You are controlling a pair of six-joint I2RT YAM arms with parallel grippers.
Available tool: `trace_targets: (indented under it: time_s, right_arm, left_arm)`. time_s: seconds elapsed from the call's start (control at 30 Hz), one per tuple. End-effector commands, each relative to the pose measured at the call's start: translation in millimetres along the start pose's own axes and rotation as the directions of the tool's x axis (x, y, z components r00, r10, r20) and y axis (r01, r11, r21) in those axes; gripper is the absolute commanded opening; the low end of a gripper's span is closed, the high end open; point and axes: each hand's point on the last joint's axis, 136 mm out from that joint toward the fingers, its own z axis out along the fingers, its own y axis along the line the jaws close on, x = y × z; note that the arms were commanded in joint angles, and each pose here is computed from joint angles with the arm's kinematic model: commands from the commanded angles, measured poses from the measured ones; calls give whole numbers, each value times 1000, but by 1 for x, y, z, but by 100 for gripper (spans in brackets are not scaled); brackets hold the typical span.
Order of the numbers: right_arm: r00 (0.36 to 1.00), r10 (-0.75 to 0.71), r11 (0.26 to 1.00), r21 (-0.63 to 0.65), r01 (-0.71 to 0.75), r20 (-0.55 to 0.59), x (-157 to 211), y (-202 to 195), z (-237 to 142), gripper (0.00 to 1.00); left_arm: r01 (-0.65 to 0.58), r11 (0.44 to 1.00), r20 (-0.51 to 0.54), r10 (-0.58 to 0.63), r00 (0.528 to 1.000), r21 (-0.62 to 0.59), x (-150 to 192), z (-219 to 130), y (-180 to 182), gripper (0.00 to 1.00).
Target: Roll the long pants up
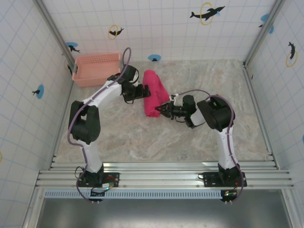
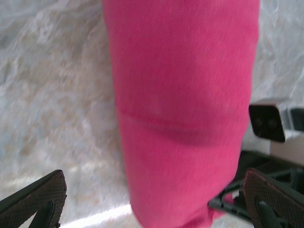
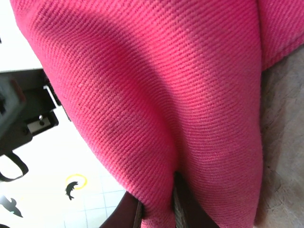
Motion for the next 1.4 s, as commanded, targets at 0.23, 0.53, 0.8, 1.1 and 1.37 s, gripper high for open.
trace_targets:
  time_s: [0.23,0.53,0.8,1.1,1.37]
  right_arm:
    - [993,120,990,81,-118,-14,1,-41,1,0]
    - [990,138,986,98,-135,-25,-10,-44,10,0]
    - [985,170,982,85,-169,-8,-23,-47,17,0]
    - [983,184,980,78,-183,1,-35,-46,23,0]
    - [985,172,982,72,-174,29,-45,-39,8,20]
  left_arm:
    - [55,995,37,-58,998,79,-47,49,12,97]
    - [28,941,66,-54,996,338,-64,84,-25,97]
    - [-1,836,-62,42,997,549,-34,124,-68,97]
    - [78,827,-174,25,984,557,-13,151,-75,11]
    - [52,840,-106,7,994,541,-40,138,-85,0]
